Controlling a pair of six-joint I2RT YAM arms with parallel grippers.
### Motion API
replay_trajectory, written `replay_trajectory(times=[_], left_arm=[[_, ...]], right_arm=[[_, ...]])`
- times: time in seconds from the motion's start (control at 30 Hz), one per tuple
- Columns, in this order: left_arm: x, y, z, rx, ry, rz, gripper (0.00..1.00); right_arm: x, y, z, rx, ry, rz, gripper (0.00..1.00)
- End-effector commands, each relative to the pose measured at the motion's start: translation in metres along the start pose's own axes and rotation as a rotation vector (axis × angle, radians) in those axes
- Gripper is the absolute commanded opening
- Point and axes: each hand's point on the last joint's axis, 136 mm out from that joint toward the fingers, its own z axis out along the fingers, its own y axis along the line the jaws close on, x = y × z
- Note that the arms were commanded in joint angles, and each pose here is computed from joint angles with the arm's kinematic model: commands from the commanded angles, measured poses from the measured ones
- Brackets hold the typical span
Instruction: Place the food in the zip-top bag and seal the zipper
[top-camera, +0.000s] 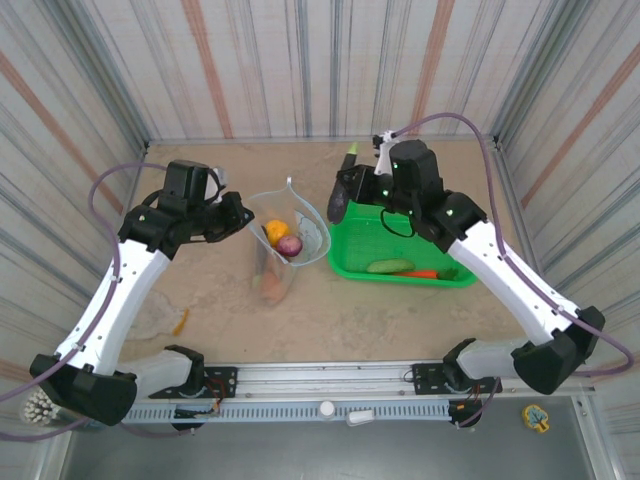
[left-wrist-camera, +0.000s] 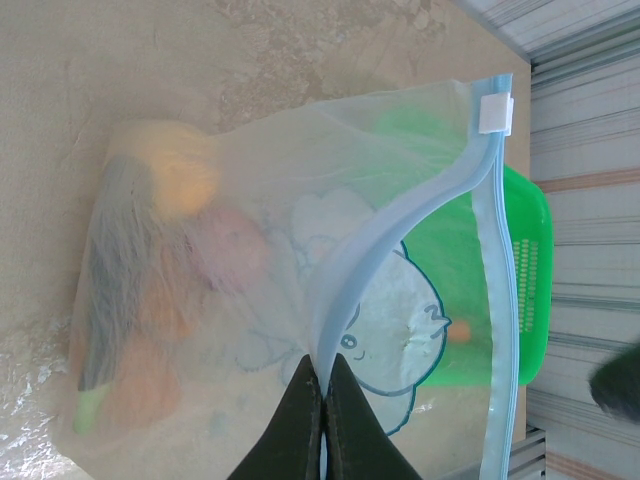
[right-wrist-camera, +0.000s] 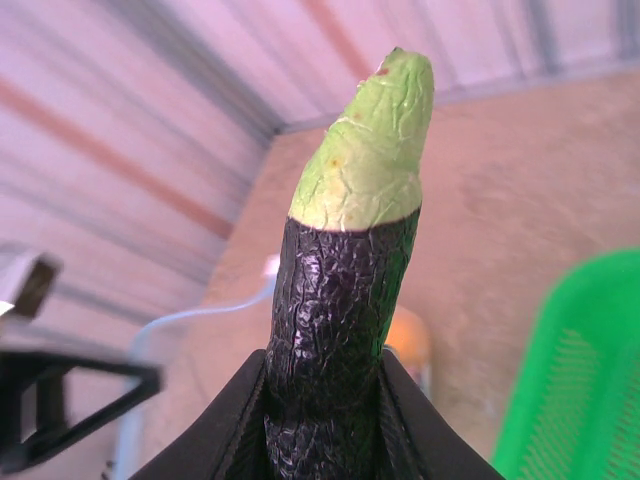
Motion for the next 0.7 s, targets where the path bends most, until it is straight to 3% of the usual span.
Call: replay_trajectory(times=[0.0,0.4,0.67], left_arm=[[-0.002,-0.008,-0.011,0.026,-0.020,0.002,0.00],[-0.002,-0.009,-0.013,0.028,-0.018,-0.006,0.00],[-0.002,-0.010,-0.015,0.032,-0.021,-0.011,0.00]], right_arm=[[-0.005,0.036,-0.002,-0.051,-0.069,-0.182,0.17],[0.073,0.074,0.055,-0.117,0.020,-0.349,0.19],[0.115,0.061,0.084,-0.077,0.098,-0.366,0.20]])
